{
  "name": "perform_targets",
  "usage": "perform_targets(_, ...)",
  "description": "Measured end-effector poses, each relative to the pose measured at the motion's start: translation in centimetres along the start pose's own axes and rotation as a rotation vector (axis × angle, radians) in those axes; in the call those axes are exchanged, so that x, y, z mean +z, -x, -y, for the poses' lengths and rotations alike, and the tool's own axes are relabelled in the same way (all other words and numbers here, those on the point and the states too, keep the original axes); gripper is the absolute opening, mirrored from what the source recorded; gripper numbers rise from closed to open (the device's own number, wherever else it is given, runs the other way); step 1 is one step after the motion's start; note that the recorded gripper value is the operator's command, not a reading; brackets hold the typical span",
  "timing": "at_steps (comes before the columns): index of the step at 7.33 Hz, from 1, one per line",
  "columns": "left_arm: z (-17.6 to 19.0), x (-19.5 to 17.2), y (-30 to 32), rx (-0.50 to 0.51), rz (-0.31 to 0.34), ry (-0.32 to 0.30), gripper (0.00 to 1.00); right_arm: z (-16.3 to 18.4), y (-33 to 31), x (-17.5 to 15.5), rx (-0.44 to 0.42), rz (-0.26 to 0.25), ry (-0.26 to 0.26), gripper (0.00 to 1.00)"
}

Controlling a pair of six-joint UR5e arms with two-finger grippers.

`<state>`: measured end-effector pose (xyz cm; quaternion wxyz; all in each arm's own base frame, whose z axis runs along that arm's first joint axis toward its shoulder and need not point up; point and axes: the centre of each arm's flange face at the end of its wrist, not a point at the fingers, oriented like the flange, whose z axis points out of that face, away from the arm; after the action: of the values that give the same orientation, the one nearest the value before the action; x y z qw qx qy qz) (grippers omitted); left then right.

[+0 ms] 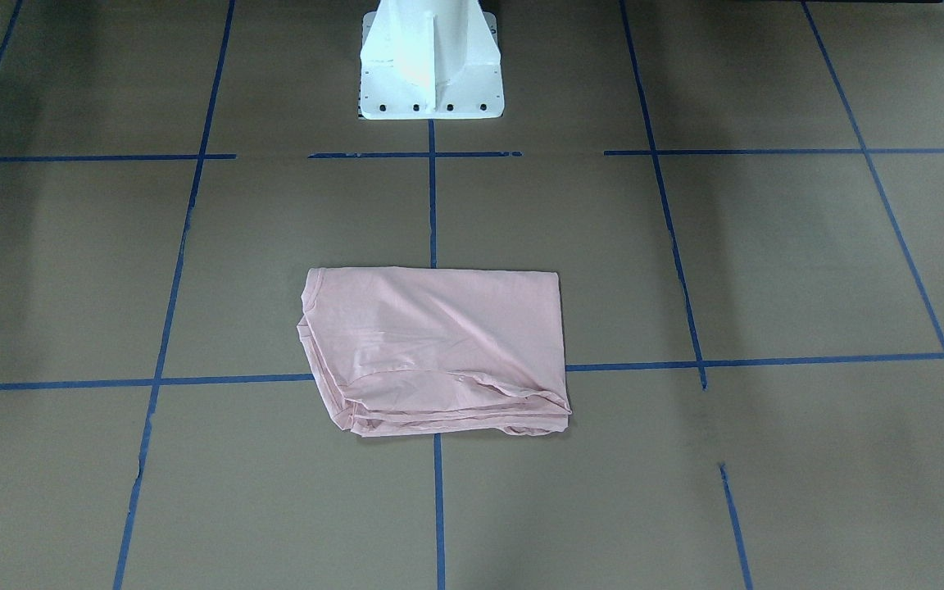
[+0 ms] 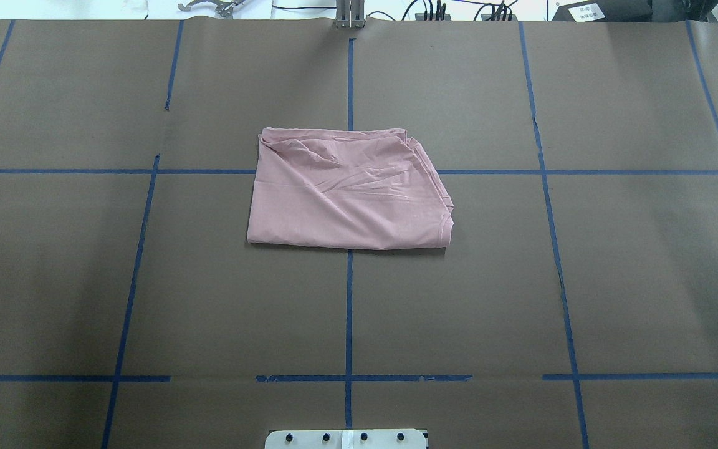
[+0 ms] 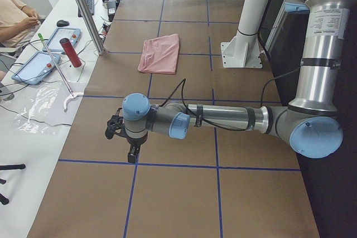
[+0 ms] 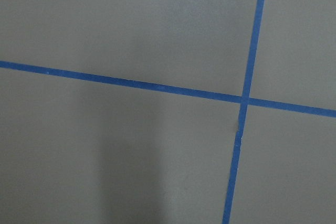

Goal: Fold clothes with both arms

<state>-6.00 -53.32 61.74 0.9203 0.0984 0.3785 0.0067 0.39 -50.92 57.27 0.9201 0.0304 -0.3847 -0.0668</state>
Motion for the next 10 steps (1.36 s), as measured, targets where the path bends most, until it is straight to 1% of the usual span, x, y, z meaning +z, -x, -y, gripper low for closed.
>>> perform_targets(1,-0.2,-0.1,-0.1,-0.058,0.0,-0.001,1.0,0.3,0.8,0.7,-0.016,-0.006,0.014,1.0)
perform_targets(2,-0.9,0.0,-0.1,-0.095,0.002,0.004,1.0,0.5,1.2,1.1,-0.02,-0.008,0.026,1.0)
perform_targets(4,-1.7,-0.5,-0.7,-0.138,0.008,0.035,1.0,1.6,1.8,0.9,0.007,-0.007,0.058,1.0)
perform_targets(5,-1.9,-1.7,-1.9,-0.125,0.016,0.048,1.0,2.0,2.1,0.6,0.018,-0.005,0.068,1.0)
perform_targets(6,-2.3,-2.5,-2.6,-0.071,0.028,0.063,1.0,2.3,2.2,0.5,0.023,-0.004,0.074,1.0)
perform_targets(7,-3.1,-2.5,-2.5,-0.004,0.032,0.078,1.0,2.4,2.3,0.4,0.024,-0.003,0.075,1.0)
perform_targets(8,-3.5,-2.4,-2.4,0.039,0.028,0.085,1.0,2.4,2.4,0.3,0.024,-0.001,0.074,1.0)
perform_targets(10,-2.9,-2.6,-2.8,0.081,0.025,0.072,1.0,2.3,2.7,0.0,0.016,0.0,0.064,1.0)
